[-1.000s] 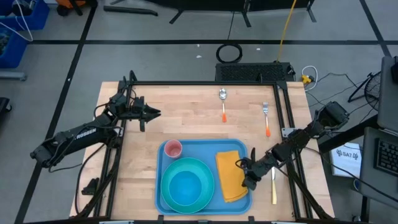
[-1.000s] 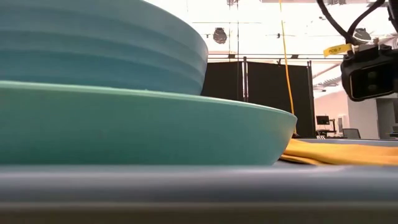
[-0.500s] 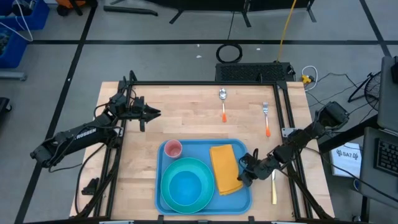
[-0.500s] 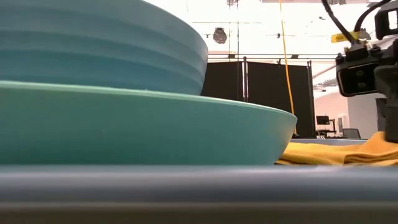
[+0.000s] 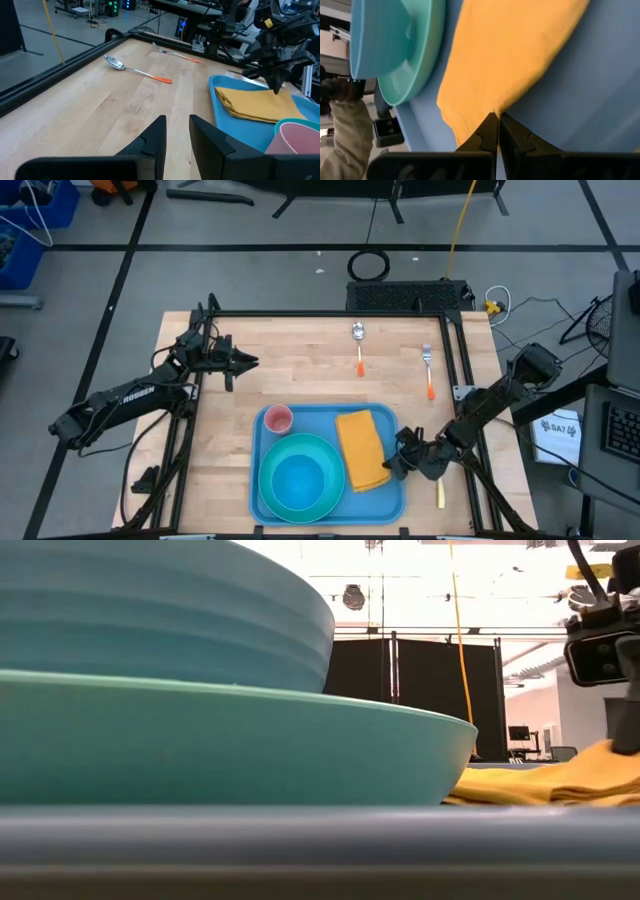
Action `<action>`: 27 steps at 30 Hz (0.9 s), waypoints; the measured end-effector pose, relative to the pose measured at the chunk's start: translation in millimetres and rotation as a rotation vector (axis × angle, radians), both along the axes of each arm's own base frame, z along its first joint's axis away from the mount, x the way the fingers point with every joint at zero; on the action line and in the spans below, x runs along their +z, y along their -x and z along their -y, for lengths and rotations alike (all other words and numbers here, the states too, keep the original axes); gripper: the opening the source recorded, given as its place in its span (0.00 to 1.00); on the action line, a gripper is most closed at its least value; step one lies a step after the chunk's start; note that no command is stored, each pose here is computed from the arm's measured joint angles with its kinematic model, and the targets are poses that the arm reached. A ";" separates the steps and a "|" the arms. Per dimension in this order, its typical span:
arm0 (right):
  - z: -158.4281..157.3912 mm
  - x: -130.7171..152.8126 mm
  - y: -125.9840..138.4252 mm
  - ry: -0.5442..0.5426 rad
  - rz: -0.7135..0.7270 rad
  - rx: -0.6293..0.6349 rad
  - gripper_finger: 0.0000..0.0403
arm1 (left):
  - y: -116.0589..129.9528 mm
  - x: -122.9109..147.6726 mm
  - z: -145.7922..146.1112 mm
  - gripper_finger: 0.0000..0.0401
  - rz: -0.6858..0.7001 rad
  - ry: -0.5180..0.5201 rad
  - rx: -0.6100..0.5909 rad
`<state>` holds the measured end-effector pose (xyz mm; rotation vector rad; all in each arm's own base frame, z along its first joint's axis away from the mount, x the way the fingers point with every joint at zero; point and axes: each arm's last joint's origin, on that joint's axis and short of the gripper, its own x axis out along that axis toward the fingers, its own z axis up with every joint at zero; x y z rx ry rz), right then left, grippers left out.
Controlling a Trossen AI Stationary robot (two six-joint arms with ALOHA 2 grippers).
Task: Set up tray
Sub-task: Put the yellow napkin on the blue tray to the right of the light blue plate
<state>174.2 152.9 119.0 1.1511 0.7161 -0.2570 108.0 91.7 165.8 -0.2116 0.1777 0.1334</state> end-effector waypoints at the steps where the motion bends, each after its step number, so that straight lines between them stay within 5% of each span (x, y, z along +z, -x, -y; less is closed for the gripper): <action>1: -1.1 -0.1 0.8 -0.011 -0.007 0.008 0.00 | 0.0 0.0 0.0 0.22 0.000 -0.002 0.000; 10: -10.3 3.4 2.3 -0.154 -0.050 0.134 0.00 | 0.0 0.0 0.0 0.22 -0.001 -0.006 -0.001; 15: -12.3 6.8 0.4 -0.145 -0.002 0.174 0.01 | 0.0 0.0 0.0 0.22 -0.002 -0.015 -0.003; 27: -15.8 12.2 -2.0 -0.169 0.051 0.243 0.33 | 0.0 0.0 0.0 0.22 -0.001 -0.011 -0.002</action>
